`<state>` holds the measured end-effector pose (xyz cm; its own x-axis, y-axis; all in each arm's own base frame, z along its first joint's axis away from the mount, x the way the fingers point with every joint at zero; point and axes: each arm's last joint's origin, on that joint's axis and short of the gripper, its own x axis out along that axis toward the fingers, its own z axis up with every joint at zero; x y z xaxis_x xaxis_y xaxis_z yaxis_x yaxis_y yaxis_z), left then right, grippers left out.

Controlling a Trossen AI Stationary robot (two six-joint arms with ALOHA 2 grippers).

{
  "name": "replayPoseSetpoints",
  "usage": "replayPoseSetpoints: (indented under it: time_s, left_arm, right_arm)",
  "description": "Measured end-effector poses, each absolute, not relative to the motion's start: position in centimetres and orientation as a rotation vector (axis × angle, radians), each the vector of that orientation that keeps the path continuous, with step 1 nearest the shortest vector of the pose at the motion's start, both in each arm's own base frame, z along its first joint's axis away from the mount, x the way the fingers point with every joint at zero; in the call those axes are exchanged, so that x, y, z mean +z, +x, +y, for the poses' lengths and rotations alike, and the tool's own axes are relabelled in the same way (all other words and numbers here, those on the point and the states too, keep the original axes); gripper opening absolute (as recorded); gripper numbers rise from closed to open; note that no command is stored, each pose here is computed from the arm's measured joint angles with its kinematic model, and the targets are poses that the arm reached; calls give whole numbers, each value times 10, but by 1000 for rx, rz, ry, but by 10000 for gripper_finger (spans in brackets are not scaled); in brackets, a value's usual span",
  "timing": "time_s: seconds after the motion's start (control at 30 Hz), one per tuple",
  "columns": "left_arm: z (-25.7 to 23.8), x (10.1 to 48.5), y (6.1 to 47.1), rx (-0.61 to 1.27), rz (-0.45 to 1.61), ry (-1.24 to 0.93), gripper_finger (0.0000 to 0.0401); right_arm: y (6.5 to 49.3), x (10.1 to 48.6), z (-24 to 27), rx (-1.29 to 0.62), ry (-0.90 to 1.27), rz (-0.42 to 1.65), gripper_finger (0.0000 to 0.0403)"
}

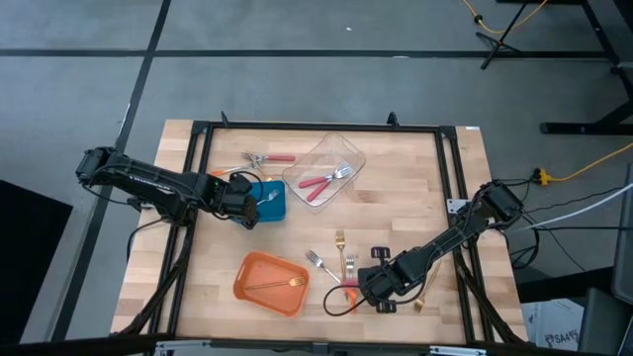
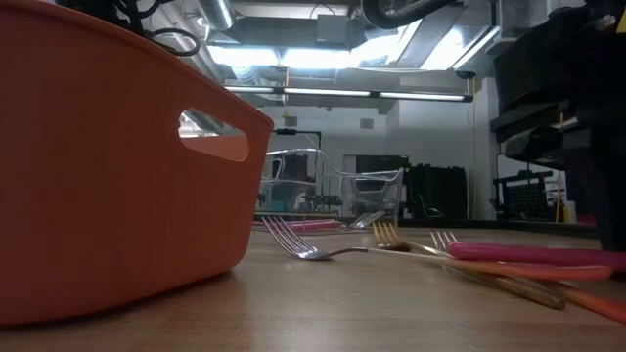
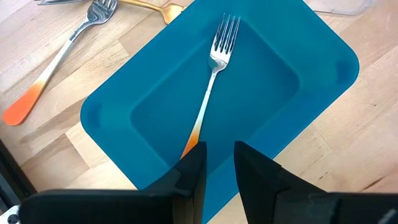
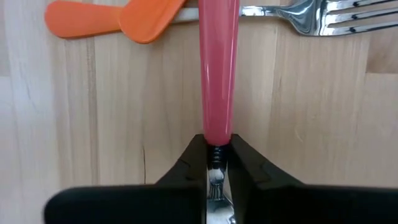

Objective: Sort silverware by color (type)
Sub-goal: Put the pink fork into the transparent bin

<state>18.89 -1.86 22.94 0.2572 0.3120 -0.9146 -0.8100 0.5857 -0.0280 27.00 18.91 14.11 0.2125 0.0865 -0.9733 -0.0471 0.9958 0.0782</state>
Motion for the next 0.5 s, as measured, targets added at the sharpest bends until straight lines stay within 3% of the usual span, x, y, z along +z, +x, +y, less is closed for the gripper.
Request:
replayPoseSetpoints:
  time_s: [0.5]
  left_arm:
    - [-19, 230, 189, 817, 1049, -568, 76]
  right_arm:
    - [264, 155, 185, 96, -5, 1421, 13]
